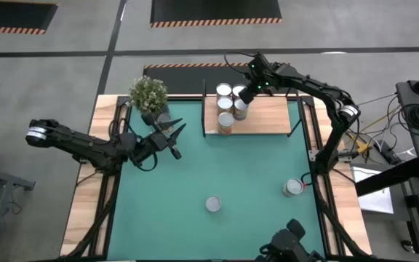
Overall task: Pick and place cans onto a shelf
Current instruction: Adjust the orange cans
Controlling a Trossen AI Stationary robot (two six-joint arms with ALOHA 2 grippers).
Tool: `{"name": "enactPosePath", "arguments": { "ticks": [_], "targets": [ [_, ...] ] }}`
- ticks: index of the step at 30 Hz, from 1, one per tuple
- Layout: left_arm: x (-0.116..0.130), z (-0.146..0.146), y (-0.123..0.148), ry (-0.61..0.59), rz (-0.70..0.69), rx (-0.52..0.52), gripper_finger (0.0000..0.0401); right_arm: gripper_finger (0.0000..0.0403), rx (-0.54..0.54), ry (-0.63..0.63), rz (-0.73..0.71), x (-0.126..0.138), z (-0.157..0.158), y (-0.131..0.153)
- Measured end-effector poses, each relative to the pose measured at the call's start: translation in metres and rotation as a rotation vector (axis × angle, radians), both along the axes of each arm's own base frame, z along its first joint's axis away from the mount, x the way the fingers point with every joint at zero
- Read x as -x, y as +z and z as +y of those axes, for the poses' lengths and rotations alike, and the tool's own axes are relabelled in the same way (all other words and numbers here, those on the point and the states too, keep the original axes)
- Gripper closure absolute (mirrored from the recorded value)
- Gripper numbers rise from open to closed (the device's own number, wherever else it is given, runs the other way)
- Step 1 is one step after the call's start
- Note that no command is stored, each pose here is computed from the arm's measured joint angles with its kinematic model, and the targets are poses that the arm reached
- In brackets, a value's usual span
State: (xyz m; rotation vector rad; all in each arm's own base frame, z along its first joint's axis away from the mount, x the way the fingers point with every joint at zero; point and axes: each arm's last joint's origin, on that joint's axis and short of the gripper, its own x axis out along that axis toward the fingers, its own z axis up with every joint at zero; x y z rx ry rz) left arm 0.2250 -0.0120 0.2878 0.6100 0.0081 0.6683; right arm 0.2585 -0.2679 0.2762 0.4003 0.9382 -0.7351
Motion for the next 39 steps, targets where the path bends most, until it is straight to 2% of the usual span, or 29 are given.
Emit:
{"name": "enactPosePath", "arguments": {
  "ticks": [7, 12, 16, 24, 33, 39],
  "targets": [
    [0.000, 0.000, 0.000, 0.000, 0.000, 0.000, 0.0326, 0.0394, -0.029, 0.008, 0.035, 0.009, 0.010, 0.015],
    [0.000, 0.000, 0.000, -0.002, -0.006, 0.009, 0.0326, 0.0394, -0.002, 0.035, 0.012, 0.015, 0.030, 0.031],
    [0.000, 0.000, 0.000, -0.012, -0.036, 0.048, 0.0326, 0.0394, 0.069, 0.101, -0.065, 0.015, 0.060, 0.045],
    [0.000, 0.000, 0.000, -0.050, -0.119, 0.160, 0.0326, 0.0394, 0.176, 0.282, -0.245, 0.021, 0.136, 0.054],
    [-0.003, -0.003, -0.004, -0.087, -0.173, 0.258, 0.0326, 0.0394, 0.041, 0.378, -0.375, 0.034, 0.207, 0.056],
    [-0.008, -0.008, -0.010, -0.108, -0.162, 0.288, 0.0326, 0.0394, -0.100, 0.445, -0.358, 0.036, 0.248, 0.058]
  ]
}}
